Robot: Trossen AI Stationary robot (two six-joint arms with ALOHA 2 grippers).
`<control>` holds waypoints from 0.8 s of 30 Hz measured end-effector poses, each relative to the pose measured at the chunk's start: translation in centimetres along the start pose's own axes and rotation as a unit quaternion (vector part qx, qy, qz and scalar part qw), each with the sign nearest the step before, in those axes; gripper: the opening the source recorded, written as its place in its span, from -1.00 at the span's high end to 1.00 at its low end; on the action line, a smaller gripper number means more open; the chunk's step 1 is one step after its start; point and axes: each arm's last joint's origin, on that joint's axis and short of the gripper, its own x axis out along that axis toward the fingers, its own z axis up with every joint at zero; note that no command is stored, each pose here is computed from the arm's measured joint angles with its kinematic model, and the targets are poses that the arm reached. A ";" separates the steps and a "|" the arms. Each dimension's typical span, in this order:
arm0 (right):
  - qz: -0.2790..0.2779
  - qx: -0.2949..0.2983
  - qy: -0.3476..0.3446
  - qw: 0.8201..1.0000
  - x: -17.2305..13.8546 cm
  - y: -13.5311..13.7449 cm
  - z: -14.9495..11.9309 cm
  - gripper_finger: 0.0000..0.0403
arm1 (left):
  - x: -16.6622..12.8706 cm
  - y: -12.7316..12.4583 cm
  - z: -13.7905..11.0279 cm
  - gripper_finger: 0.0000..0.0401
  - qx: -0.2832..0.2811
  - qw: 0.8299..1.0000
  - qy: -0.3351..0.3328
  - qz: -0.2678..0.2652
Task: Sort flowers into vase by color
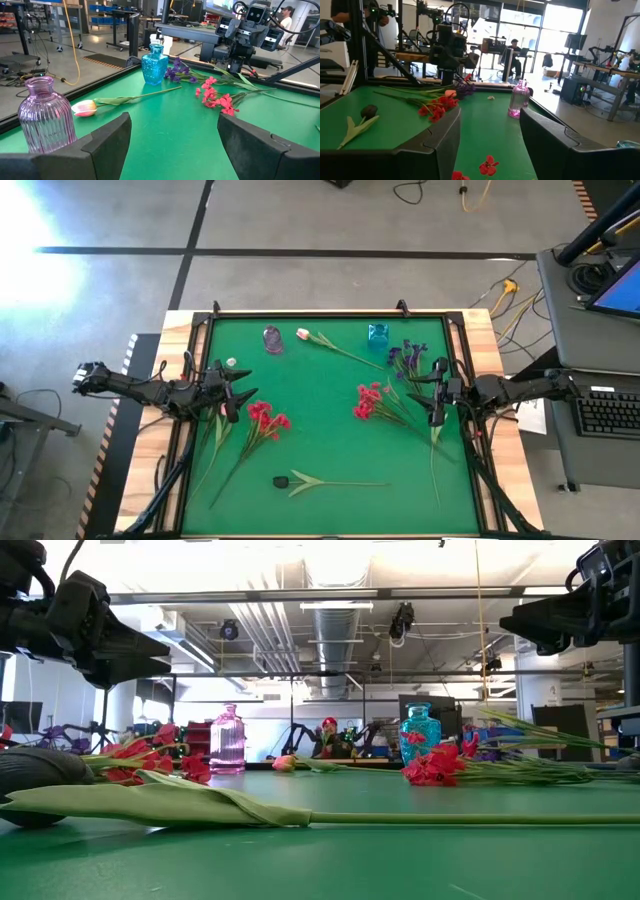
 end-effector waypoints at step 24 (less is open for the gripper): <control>0.000 0.157 -0.004 0.988 0.0 0.0 0.1 0.04 | -0.3 -0.3 2.7 -0.41 -0.109 0.987 -0.117 -0.025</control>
